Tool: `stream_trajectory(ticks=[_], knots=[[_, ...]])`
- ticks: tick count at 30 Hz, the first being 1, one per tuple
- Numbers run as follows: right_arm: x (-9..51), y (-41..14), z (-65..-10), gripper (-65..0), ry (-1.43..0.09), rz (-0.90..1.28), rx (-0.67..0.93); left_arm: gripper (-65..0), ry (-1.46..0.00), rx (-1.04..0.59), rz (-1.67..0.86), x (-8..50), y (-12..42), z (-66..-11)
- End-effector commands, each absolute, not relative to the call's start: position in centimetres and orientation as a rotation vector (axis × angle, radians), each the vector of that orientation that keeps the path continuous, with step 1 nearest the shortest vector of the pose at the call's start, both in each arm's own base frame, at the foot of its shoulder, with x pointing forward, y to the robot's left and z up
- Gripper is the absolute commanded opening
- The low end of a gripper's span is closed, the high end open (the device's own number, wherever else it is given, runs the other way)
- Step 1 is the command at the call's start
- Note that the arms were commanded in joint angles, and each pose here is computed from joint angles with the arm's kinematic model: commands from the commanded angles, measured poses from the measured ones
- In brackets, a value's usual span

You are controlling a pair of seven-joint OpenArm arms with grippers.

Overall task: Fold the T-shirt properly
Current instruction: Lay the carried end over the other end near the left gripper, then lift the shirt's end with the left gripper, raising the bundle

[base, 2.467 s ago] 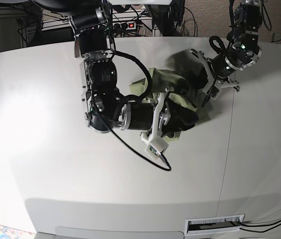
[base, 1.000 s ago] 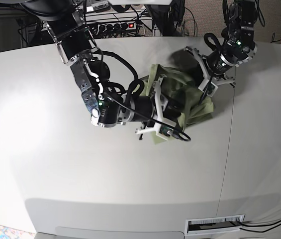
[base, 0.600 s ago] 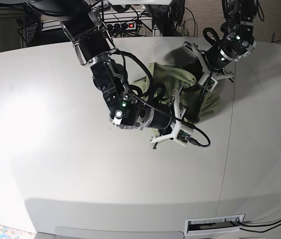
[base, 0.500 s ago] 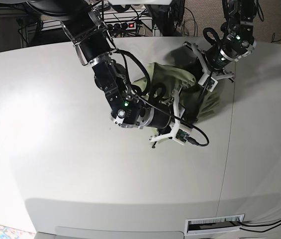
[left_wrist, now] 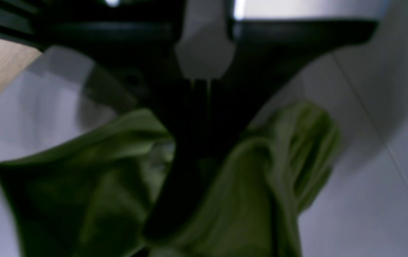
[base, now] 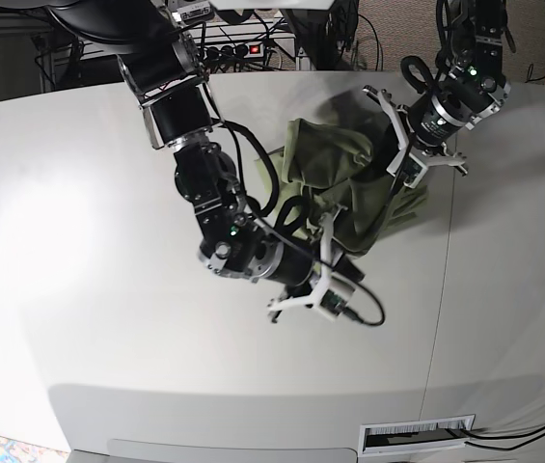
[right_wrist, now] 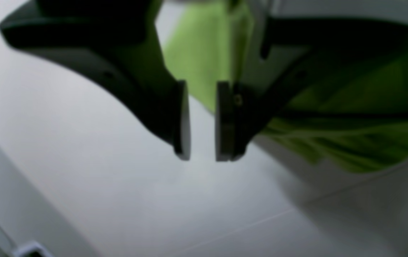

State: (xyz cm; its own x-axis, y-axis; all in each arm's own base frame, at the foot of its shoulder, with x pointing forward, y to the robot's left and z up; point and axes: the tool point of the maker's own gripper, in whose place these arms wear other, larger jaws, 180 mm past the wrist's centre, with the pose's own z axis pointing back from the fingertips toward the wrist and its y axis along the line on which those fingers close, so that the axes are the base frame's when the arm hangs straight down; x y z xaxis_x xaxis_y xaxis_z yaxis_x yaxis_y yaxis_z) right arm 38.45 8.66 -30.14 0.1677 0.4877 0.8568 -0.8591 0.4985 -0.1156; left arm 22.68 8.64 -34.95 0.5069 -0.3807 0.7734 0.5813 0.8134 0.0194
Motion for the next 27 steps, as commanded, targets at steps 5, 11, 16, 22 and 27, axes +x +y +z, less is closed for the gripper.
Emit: stream_trajectory(ticks=[5, 11, 16, 22, 27], knots=[[40.7, 7.2, -27.6, -51.4, -1.074, 0.932, 0.439, -65.0, -0.908, -0.270, -0.604, 22.8, 8.0, -32.4], [40.3, 6.5, -28.6, -51.4, -0.995, 0.911, 0.443, -65.0, -1.028, -0.162, -0.641, 24.3, 8.8, -31.0], [39.3, 6.9, -28.9, -51.4, -0.935, 0.897, 0.505, -65.0, -1.007, -0.138, -0.620, 25.8, 10.0, -33.8], [39.3, 6.8, -29.1, -51.4, -0.928, 0.898, 0.500, -60.2, -1.005, 0.022, -0.726, 26.7, 12.1, -34.2], [39.3, 6.8, -29.0, -51.4, -0.930, 0.897, 0.501, -58.0, -1.036, 0.143, -0.699, 27.8, 15.1, -33.4]])
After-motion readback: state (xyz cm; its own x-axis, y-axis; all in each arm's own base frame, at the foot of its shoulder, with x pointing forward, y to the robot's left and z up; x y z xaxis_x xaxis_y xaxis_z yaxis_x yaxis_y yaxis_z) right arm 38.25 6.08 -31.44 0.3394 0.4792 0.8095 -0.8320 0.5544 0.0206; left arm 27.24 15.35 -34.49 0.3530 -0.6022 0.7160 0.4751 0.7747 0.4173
